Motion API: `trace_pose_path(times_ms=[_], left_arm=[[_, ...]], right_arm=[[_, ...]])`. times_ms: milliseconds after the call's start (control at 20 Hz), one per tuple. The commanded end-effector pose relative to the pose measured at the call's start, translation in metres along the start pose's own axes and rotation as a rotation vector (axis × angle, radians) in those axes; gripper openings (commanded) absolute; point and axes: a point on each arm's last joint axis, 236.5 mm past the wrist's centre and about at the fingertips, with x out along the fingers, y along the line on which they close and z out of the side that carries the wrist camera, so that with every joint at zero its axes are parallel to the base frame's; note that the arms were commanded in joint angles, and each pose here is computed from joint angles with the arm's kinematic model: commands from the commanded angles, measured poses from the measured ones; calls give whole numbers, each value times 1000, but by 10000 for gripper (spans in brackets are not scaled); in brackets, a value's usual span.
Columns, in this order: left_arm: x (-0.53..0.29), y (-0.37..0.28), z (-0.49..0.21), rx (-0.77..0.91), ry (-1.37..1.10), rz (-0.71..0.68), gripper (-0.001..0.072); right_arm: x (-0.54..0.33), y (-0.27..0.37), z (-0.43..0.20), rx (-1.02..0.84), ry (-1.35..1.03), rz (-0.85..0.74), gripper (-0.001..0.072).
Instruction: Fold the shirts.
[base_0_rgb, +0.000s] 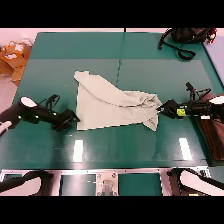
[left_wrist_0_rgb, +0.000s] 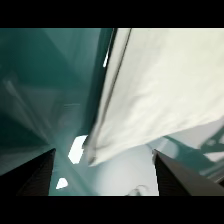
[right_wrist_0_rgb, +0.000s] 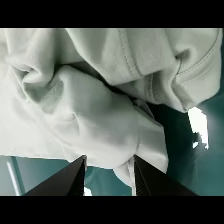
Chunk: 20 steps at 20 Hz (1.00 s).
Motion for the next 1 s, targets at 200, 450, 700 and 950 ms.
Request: trace_pose_path(times_ms=[200, 450, 700, 950], left_arm=[[37, -19, -4, 73, -43, -57, 67], [-1, -19, 9, 272, 32, 78, 21], [-67, -3, 46, 205, -25, 88, 21], [-75, 6, 51, 196, -39, 95, 21]], right_arm=[[0, 2, 3, 11, -15, 12, 355], [-8, -16, 2, 32, -11, -28, 431], [-17, -46, -7, 125, -4, -66, 430], [23, -37, -56, 189, 86, 8, 432]])
